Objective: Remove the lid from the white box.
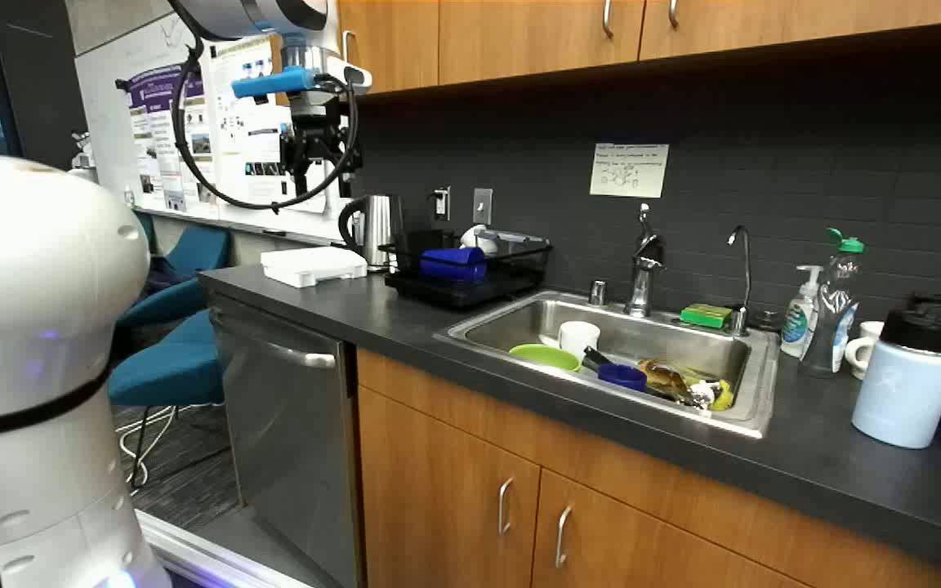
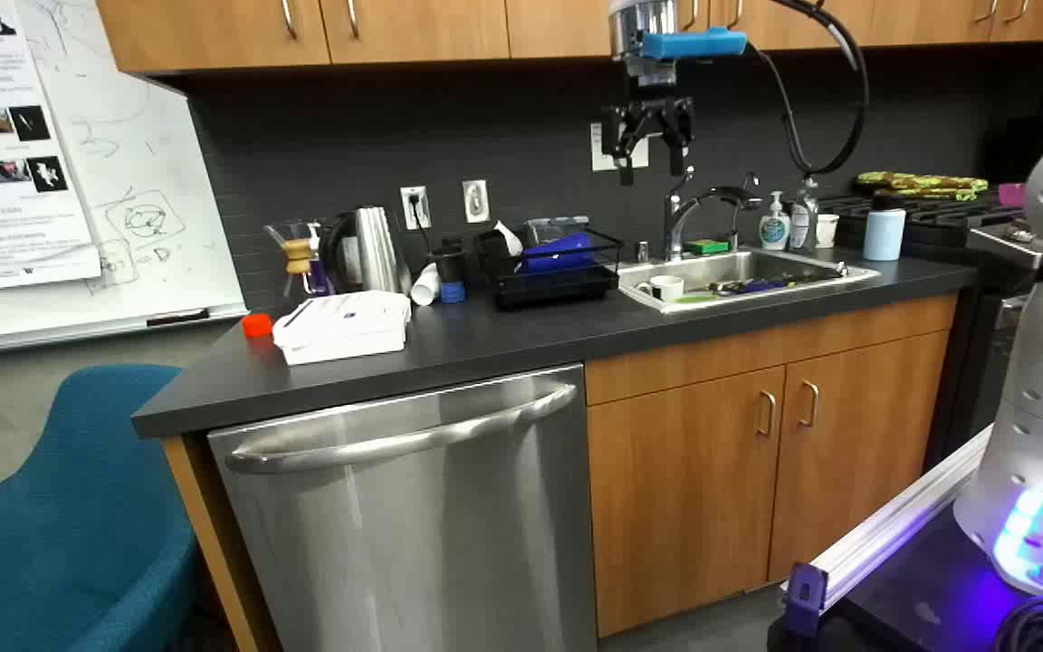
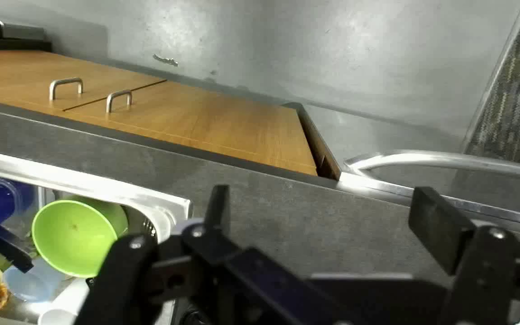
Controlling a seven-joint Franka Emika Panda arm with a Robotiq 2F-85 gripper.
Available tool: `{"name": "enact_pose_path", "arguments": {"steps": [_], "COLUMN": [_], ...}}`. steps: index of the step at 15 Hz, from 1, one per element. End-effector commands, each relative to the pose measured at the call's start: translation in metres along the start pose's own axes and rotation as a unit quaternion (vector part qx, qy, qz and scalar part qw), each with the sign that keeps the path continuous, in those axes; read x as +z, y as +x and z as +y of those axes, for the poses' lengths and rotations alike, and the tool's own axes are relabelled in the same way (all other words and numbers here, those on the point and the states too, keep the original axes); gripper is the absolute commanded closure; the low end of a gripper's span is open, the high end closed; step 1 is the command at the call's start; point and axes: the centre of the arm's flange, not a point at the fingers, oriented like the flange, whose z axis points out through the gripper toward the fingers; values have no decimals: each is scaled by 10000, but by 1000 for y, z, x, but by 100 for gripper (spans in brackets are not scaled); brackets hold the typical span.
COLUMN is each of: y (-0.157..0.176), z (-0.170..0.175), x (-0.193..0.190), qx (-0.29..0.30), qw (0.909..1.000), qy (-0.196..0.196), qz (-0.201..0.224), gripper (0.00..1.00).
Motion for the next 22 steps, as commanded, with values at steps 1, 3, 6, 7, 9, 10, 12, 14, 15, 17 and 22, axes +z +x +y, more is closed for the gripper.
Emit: {"name": "enact_pose_path", "arguments": {"steps": [1, 3, 6, 7, 9, 10, 12, 14, 15, 17, 22], "y": [0, 0, 0, 0, 0, 0, 4, 8, 9, 12, 12], "z": [0, 0, 0, 0, 0, 0, -7, -23, -34, -65, -146], "x": [0, 0, 0, 0, 0, 0, -3, -12, -18, -35, -69], "qx": [0, 0, 0, 0, 0, 0, 9, -117, -230, -587, -1500], "qw": [10000, 10000, 10000, 10000, 10000, 10000, 9999, 9994, 9985, 9932, 9619], "qy": [0, 0, 0, 0, 0, 0, -81, -178, -247, -456, -848], "qz": [1, 1, 1, 1, 1, 1, 75, 267, 422, 895, 2122], "gripper": [0, 0, 0, 0, 0, 0, 0, 0, 0, 0, 0]}}
